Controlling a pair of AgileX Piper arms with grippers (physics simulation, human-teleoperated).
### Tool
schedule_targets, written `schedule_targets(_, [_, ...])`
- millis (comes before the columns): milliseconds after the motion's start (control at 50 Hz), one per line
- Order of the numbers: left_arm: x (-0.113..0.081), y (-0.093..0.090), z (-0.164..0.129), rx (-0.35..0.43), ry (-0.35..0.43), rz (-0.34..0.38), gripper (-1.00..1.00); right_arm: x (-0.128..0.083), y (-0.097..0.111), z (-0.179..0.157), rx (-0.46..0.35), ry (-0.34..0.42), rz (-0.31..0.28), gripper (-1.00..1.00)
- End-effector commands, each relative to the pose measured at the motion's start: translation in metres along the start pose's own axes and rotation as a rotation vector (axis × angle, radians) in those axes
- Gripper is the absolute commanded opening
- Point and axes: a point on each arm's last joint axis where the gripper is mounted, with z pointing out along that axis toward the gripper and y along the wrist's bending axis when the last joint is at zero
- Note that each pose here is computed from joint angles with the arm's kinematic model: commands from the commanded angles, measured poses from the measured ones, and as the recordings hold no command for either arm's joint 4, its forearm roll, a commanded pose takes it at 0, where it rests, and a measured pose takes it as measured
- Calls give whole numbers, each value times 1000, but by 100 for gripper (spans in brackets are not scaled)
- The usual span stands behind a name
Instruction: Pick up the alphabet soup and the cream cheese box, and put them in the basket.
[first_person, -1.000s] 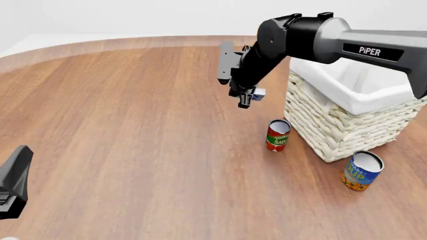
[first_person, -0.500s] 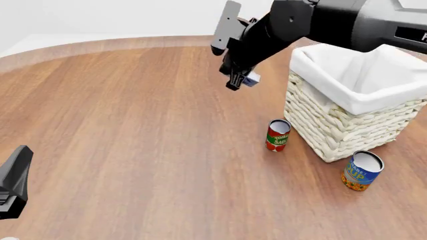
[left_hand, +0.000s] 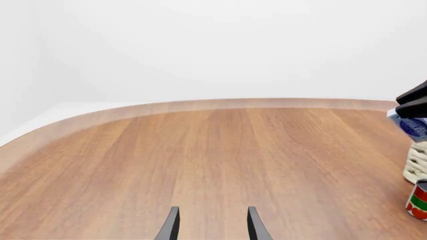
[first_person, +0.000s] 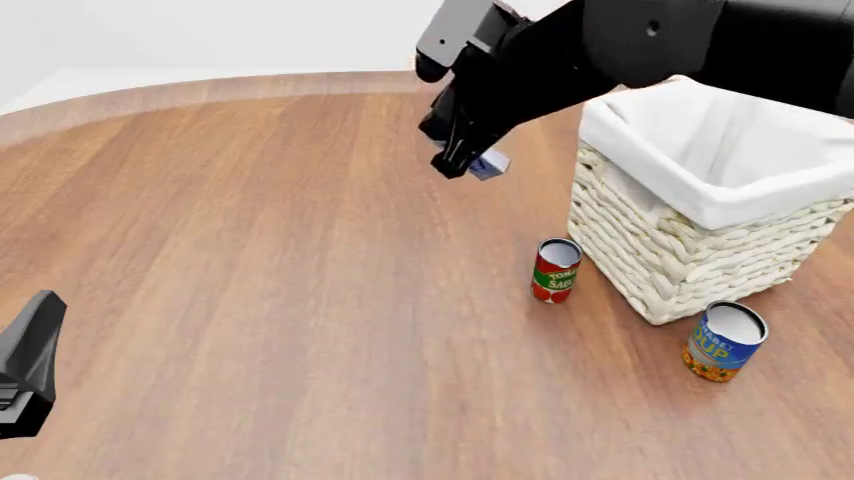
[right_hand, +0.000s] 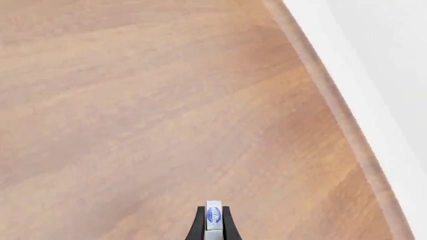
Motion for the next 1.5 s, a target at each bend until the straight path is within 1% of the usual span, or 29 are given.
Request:
schedule_targets(20, [0,0,0,0,0,0,100,-6,11,-31,12,-76,64,-100])
schedule_targets(60, [0,0,0,0,0,0,100,-5,15,-37,8,-89,68,-100])
schedule_targets(140, [0,0,0,0,0,0,100,-4,16,-41,10,-93,74,-100])
schedule_targets(180, [0,0,0,0,0,0,100,-5,15,-45,16,-105,95,-100])
schedule_targets(240, [0,0,0,0,0,0,100,-6,19,-51,7,-111,93,-100])
schedule_targets(260, [0,0,0,0,0,0,100,88,-40,70,-140,384,-118,-100])
schedule_targets(280, [0,0,0,0,0,0,100,15,37,-25,-54,-17,-78,-100])
schedule_targets(300, [0,0,0,0,0,0,100,10,34,-23,-54,-16,-78,-100])
schedule_targets(700, [0,0,0,0,0,0,100,10,34,-23,-54,-16,-78,-100])
schedule_targets(720, [0,0,0,0,0,0,100,11,33,-25,-52,-15,-84,-100])
schedule_targets(760, [0,0,0,0,0,0,100,4,28,-34,-48,-20,-84,-100])
schedule_targets(800, [0,0,0,0,0,0,100,11,29,-32,-41,-18,-88,-100])
schedule_targets(860, [0,0,0,0,0,0,100,13,28,-34,-39,-14,-93,-100])
schedule_targets(900, [0,0,0,0,0,0,100,11,25,-40,-37,-9,-107,-100])
schedule_targets(940, [0,0,0,0,0,0,100,10,24,-43,-37,-10,-107,-100])
schedule_targets(960, [0,0,0,0,0,0,100,15,26,-41,-33,-10,-114,-100])
schedule_targets(1080, [0,0,0,0,0,0,100,15,22,-53,-23,-11,-131,-100])
schedule_targets(1280, [0,0,0,0,0,0,100,9,12,-79,4,-27,-136,-100])
schedule_targets(1300, [0,0,0,0,0,0,100,4,10,-85,4,-29,-136,-100])
schedule_targets(1360, [0,0,0,0,0,0,100,6,10,-88,11,-36,-137,-100])
schedule_targets(1500, [0,0,0,0,0,0,100,-2,4,-106,27,-58,-133,-100])
